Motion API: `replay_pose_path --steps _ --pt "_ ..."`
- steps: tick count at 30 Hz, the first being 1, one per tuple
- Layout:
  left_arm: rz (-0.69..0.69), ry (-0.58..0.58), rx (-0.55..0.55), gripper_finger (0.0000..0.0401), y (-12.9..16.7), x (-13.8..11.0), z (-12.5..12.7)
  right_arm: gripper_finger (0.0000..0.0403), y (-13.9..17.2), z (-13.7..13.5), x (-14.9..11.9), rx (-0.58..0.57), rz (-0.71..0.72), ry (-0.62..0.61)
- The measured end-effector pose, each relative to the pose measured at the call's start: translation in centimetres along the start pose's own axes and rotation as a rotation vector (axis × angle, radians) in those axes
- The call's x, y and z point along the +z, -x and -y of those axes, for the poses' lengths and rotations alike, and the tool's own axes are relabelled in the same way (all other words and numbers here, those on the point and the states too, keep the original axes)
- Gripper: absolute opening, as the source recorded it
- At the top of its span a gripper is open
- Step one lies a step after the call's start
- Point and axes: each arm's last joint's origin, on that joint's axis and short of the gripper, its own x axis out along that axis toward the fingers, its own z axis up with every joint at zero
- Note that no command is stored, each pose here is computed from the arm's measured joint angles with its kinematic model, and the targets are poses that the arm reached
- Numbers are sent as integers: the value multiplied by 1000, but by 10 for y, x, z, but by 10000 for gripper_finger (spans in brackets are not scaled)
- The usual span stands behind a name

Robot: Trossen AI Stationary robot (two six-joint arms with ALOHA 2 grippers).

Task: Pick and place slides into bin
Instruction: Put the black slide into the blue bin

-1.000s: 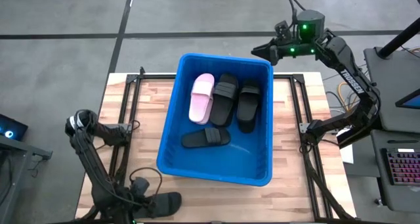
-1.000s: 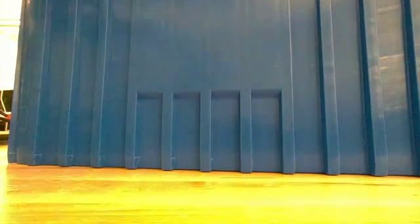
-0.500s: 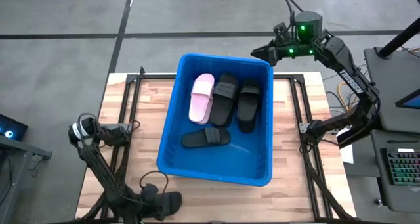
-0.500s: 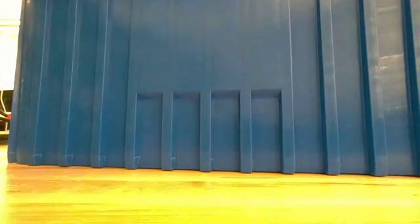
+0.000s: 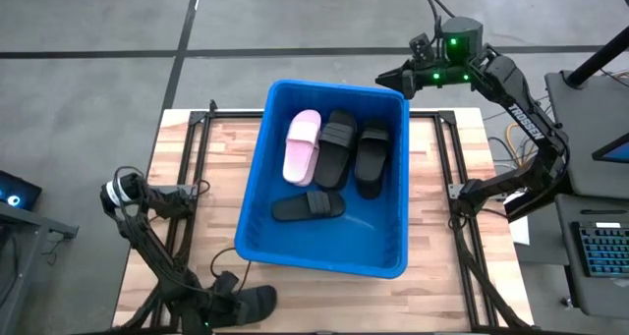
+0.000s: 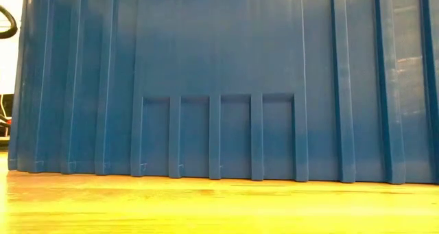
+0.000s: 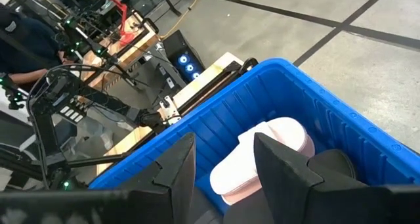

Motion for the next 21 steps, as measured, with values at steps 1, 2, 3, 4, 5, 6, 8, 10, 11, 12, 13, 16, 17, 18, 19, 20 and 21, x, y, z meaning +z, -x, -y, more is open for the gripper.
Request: replay_pose_path --steps 1,2,3,4,5,6,8,10,11,12,13,16,17,18,19,20,21 --pt "-3 -12 -4 243 0 0 -1 146 0 0 0 0 0 0" --pt "-7 -20 -7 225 0 -1 -3 146 0 0 0 0 0 0" --pt "-7 -30 -17 205 1 -2 -4 146 0 0 0 0 1 0" --pt "-12 -39 -29 183 1 -3 -5 146 0 0 0 0 1 0" --pt "-19 -55 -37 158 2 -3 -5 146 0 0 0 0 0 0" --pt "-28 -72 -49 133 3 -4 -4 146 0 0 0 0 1 0" --pt "-45 -122 -69 80 6 -5 -1 146 0 0 0 0 0 1" --pt "-63 -184 -90 28 9 -6 2 146 0 0 0 0 1 1" --pt "-67 -223 -99 15 12 -6 4 146 0 0 0 0 1 1" --pt "-73 -270 -111 11 15 -6 7 146 0 0 0 0 1 2" --pt "-80 -327 -129 11 18 -6 11 146 0 0 0 0 1 6" --pt "-118 -481 -225 4 36 -6 27 146 0 0 0 0 1 9" --pt "-134 -517 -257 2 43 -5 32 146 0 0 0 0 1 9" --pt "-156 -543 -291 2 52 -3 38 146 0 0 0 0 0 9" --pt "-169 -570 -316 2 60 0 43 146 0 0 0 0 1 11" --pt "-169 -592 -348 2 69 3 48 146 0 0 0 0 0 11" --pt "-167 -606 -383 2 78 8 54 146 0 0 0 0 1 12"
